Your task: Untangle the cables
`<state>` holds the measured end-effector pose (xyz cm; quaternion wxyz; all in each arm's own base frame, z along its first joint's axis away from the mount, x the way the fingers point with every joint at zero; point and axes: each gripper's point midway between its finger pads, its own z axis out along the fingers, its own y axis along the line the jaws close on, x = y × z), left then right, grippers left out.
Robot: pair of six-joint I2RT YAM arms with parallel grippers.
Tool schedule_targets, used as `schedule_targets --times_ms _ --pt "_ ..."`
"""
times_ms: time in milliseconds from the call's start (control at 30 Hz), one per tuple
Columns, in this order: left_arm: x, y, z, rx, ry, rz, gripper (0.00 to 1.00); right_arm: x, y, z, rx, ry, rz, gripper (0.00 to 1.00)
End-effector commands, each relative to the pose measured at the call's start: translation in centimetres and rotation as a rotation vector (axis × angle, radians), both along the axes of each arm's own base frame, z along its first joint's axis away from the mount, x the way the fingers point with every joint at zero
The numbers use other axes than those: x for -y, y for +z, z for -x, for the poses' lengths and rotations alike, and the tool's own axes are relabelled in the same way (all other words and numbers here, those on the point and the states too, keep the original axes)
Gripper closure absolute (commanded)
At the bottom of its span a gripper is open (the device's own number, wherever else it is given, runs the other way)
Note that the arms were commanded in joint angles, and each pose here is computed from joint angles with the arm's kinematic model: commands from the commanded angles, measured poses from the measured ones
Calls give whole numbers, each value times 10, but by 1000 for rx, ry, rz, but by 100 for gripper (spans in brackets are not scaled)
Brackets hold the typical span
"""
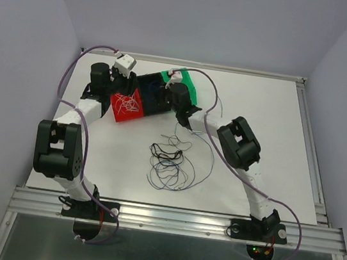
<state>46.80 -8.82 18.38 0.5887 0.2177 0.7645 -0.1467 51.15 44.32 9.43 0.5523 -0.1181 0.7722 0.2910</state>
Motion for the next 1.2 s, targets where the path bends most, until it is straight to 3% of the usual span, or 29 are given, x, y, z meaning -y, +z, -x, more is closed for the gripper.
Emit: schedule_targets --times_ms 0,333,400,567,600,667,700,733,767,800,967,1167 --pt "1 25 -8 78 -1 -13 48 -11 77 -4 137 -23 -3 71" --pt "1 27 -5 85 7 -20 48 13 119 16 190 -75 55 49" --pt "1 30 -4 94 14 -28 48 19 121 26 194 -77 71 39" --pt "12 29 3 104 -24 -47 46 52 149 55 187 -96 80 33" --pt "19 29 7 107 -51 -54 44 64 125 65 131 -105 132 33" --pt "27 29 11 112 -79 -66 43 84 132 83 117 -117 134 33" --pt "35 27 15 115 -105 -78 43 100 105 97 51 -124 186 33" --pt "35 26 16 115 -105 -83 42 104 121 98 71 -138 162 32" --pt "42 28 20 124 -125 -88 42 120 86 114 2 -134 230 31" --pt "45 28 22 127 -135 -90 42 130 99 125 10 -139 214 28" --pt "64 30 40 154 -226 -105 40 190 44 181 -116 -168 301 23" --pt "78 27 54 166 -286 -122 39 223 8 215 -208 -176 358 18"
